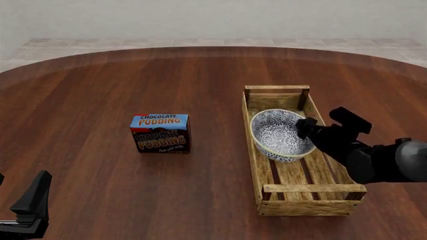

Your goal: Pick up the bowl on the left and put it in the tray.

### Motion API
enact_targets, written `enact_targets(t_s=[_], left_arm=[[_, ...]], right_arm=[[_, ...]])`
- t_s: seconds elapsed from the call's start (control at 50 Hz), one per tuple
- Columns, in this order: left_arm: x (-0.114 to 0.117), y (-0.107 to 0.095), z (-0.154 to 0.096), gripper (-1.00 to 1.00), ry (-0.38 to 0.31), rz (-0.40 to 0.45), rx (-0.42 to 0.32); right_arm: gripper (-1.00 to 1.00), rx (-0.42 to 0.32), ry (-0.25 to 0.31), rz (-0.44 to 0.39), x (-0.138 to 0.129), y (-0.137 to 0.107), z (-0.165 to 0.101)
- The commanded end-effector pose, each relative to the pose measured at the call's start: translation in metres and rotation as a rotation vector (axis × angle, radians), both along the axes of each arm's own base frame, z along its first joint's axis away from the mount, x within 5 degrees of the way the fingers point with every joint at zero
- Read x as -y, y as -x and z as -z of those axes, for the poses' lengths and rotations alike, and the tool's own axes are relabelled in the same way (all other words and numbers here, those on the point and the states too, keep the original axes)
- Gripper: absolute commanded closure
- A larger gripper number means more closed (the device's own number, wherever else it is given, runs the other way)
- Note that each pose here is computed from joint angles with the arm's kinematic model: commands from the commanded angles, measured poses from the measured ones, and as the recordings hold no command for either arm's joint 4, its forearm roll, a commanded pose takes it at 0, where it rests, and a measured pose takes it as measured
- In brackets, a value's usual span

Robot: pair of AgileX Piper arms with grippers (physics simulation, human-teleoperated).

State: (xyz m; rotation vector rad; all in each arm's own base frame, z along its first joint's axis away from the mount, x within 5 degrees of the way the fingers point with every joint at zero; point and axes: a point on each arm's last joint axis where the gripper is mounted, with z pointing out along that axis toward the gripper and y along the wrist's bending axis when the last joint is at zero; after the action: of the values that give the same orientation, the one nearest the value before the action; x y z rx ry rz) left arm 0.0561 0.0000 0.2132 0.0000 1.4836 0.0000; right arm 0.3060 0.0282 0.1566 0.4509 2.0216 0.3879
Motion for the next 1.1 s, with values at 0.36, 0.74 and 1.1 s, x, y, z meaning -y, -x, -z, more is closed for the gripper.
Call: enact_targets(t_s=[0.36, 0.74, 1.1], left_arm=[[0.0, 0.0, 0.0, -1.0, 0.0, 0.0, 0.0], [0.0, 0.0, 0.0, -1.0, 0.0, 0.0, 0.0], [0.0, 0.0, 0.0, -1.0, 0.0, 0.0, 0.0]], right_arm=[[-1.0, 0.064, 0.005, -0.023, -0.003, 0.023, -0.029], [-1.0, 0.186, 0.034, -0.146, -0.022, 0.075, -0.095], [-1.0, 0.219, 0.148, -0.314, -0.049, 0.083, -0.102]])
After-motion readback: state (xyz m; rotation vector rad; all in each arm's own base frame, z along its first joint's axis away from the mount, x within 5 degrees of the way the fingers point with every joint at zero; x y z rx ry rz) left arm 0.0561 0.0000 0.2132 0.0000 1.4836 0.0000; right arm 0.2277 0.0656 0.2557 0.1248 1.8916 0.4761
